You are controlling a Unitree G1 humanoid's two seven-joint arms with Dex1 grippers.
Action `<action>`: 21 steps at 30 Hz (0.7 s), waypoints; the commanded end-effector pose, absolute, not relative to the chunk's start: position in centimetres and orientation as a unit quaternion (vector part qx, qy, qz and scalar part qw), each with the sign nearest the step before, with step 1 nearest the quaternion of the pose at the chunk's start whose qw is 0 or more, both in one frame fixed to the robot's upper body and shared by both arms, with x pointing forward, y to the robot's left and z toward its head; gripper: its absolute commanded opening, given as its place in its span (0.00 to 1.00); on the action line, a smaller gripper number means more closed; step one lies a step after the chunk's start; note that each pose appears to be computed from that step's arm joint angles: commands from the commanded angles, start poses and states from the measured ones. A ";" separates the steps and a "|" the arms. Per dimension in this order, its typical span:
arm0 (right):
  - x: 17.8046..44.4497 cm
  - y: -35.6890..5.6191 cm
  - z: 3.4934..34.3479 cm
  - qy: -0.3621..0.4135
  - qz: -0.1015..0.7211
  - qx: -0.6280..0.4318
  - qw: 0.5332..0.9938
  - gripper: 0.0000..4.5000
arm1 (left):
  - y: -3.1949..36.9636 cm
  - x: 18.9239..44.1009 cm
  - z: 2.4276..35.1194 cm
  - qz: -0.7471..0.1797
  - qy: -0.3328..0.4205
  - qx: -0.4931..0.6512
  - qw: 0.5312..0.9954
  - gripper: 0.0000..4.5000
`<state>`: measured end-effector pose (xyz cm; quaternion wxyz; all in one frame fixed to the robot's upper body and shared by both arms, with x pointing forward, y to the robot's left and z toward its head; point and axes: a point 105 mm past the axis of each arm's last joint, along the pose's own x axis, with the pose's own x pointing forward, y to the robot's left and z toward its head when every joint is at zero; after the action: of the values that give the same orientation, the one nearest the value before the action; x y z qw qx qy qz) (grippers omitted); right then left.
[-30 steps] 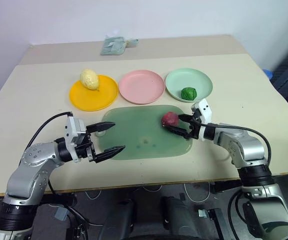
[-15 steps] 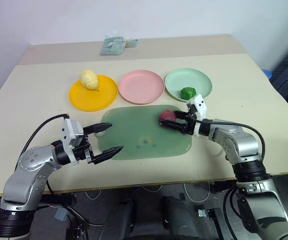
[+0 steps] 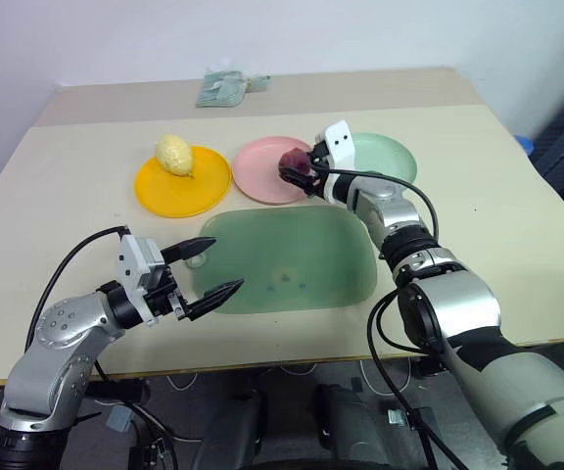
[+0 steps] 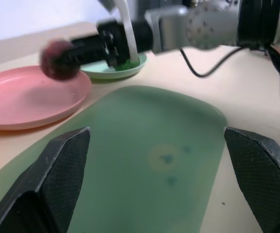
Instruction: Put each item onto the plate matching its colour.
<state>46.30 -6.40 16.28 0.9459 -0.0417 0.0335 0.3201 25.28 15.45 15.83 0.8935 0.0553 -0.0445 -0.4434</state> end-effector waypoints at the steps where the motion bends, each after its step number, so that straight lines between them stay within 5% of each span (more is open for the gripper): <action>1: 46.9 -5.6 18.9 -0.006 0.307 -0.042 0.951 0.99 | 16.0 25.0 17.1 -0.394 -0.068 0.072 0.914 1.00; 7: 47.0 -6.7 19.9 -0.034 0.295 -0.024 0.954 0.99 | 16.6 26.3 17.1 -0.310 -0.073 0.078 0.945 1.00; 13: 45.1 -8.5 23.1 -0.135 0.371 -0.013 0.919 0.99 | 16.3 28.5 16.8 -0.260 -0.085 0.068 0.960 1.00; 21: 36.6 -15.3 19.7 -0.089 0.397 -0.080 0.910 0.99 | 17.1 29.4 15.5 -0.261 -0.078 0.054 0.961 1.00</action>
<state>37.77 -15.28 16.64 0.9169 -0.0628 -0.0505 0.3908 29.51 16.73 14.46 0.9631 0.0500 -0.0538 -0.2589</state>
